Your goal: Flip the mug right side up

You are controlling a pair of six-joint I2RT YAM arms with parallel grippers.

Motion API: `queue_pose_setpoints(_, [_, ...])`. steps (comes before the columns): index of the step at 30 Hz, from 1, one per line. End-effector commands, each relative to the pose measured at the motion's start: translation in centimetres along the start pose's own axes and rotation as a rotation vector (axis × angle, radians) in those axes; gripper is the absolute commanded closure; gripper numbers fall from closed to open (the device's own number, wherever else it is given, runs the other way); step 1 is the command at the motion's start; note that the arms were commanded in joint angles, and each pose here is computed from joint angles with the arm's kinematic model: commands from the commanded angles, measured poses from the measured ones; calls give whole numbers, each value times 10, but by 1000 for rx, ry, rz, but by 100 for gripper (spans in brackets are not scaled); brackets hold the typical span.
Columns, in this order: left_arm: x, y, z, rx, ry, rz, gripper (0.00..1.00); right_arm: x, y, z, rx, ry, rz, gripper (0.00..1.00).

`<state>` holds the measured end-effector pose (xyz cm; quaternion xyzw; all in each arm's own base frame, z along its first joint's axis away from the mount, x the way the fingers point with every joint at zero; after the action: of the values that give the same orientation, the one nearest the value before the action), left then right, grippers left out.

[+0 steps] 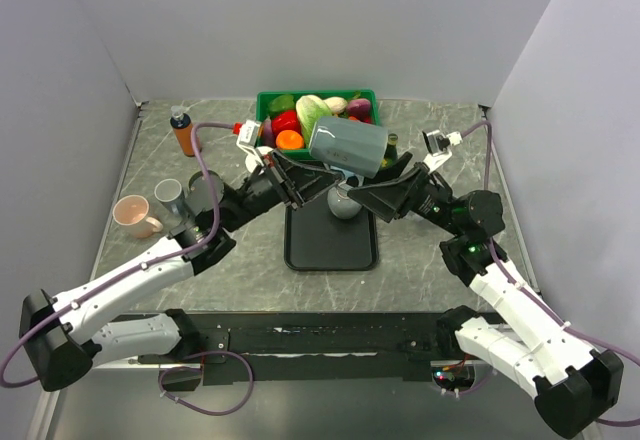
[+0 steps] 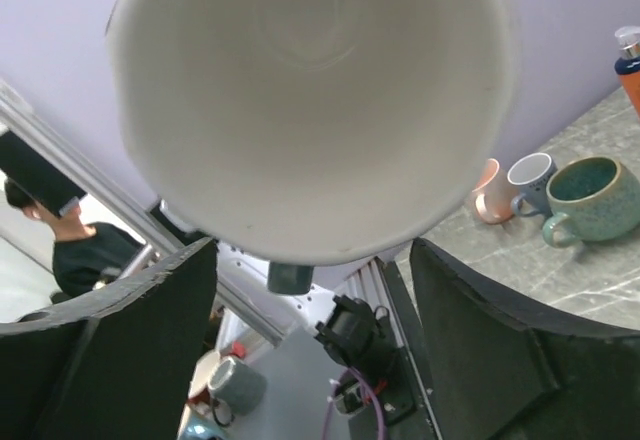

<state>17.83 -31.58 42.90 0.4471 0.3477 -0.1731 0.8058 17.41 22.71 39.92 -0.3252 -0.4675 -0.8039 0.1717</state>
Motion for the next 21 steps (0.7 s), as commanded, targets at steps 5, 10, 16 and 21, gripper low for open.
queue_pose_setpoints(5, [-36, 22, -10, -141, -82, 59, 99, 17, 20, 6, -108, 17, 72, 21])
queue_pose_setpoints(10, [-28, 12, -10, -139, -57, 52, 99, 12, 17, 10, -91, -16, 103, 31])
queue_pose_setpoints(16, [-21, 8, -8, -142, -35, 62, 99, 3, 10, 8, -82, -47, 144, 48])
queue_pose_setpoints(21, [-15, -2, -5, -122, -33, 46, 99, -2, 8, 9, -77, -67, 140, 76])
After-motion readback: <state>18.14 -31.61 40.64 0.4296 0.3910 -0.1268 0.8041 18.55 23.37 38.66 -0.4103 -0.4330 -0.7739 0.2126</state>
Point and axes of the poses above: each gripper's point midway between its finger pads, its own z axis out along the fingers, its own x axis along the line the jaws close on, y = z × x, the point moved 2 cm from there along -z, back along the fingers, and after that the axes turned 4 degrees about z, right-handed, at the moved point
